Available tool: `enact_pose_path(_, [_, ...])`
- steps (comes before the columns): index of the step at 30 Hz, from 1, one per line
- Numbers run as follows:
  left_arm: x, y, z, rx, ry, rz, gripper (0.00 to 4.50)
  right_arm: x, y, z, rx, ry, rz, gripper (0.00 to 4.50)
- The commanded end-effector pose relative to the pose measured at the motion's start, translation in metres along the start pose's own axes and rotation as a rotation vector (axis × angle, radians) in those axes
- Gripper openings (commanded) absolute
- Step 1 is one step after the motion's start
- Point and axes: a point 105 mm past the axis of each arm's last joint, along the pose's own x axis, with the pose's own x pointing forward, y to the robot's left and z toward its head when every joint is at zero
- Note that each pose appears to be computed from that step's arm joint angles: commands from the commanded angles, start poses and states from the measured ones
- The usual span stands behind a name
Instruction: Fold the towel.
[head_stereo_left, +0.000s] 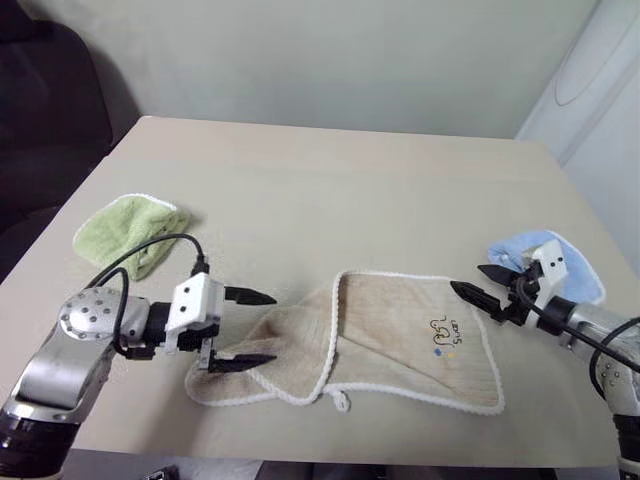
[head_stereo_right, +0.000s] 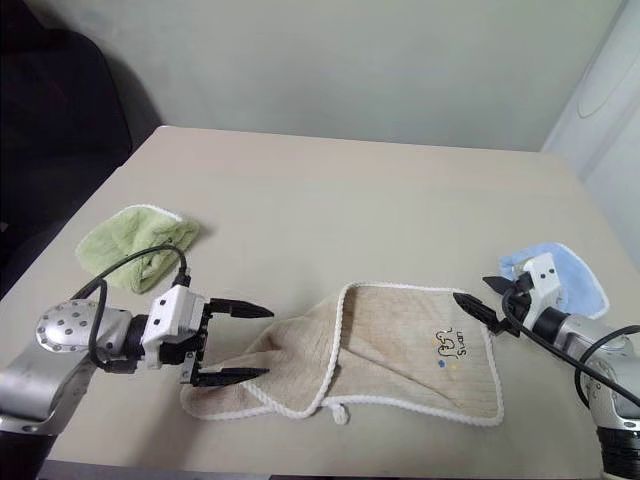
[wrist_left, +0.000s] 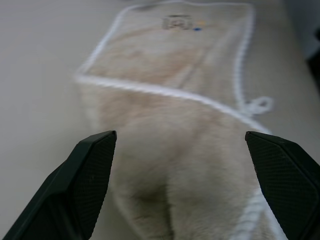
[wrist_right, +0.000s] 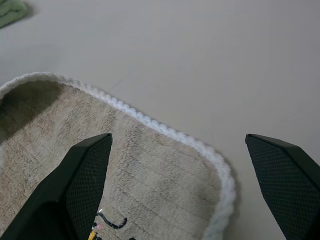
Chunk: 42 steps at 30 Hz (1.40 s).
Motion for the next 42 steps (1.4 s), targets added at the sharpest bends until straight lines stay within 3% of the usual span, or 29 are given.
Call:
enact_pose_path(1, [0.009, -0.014, 0.013, 0.105, 0.003, -0.138, 4.48, 0.0, 0.002, 0.01, -0.034, -0.033, 0.002, 4.5])
enact_pose_path(8, [0.038, -0.038, -0.003, 0.214, 0.071, -0.352, 4.48, -0.003, 0.009, 0.004, -0.015, -0.03, 0.002, 4.5])
enact_pose_path(15, [0.053, -0.035, -0.024, 0.266, 0.115, -0.379, 4.48, -0.012, 0.011, 0.001, -0.007, -0.024, -0.025, 4.5])
enact_pose_path(18, [0.058, -0.029, -0.032, 0.274, 0.138, -0.361, 3.95, -0.014, 0.011, 0.001, -0.006, -0.023, -0.035, 4.5])
enact_pose_path(20, [0.059, -0.028, -0.036, 0.278, 0.147, -0.36, 3.33, -0.015, 0.011, 0.001, -0.006, -0.023, -0.039, 4.5])
enact_pose_path(31, [0.066, -0.031, -0.04, 0.25, 0.139, -0.355, 3.33, -0.014, 0.01, 0.002, -0.008, -0.027, -0.045, 4.5])
enact_pose_path(34, [0.068, -0.03, -0.039, 0.237, 0.132, -0.338, 2.75, -0.013, 0.01, 0.002, -0.009, -0.028, -0.043, 4.5])
enact_pose_path(39, [0.066, -0.03, -0.039, 0.219, 0.128, -0.325, 1.08, -0.012, 0.01, 0.002, -0.011, -0.028, -0.04, 4.5])
enact_pose_path(42, [0.065, -0.03, -0.038, 0.211, 0.123, -0.314, 1.08, -0.011, 0.01, 0.002, -0.012, -0.028, -0.038, 4.5])
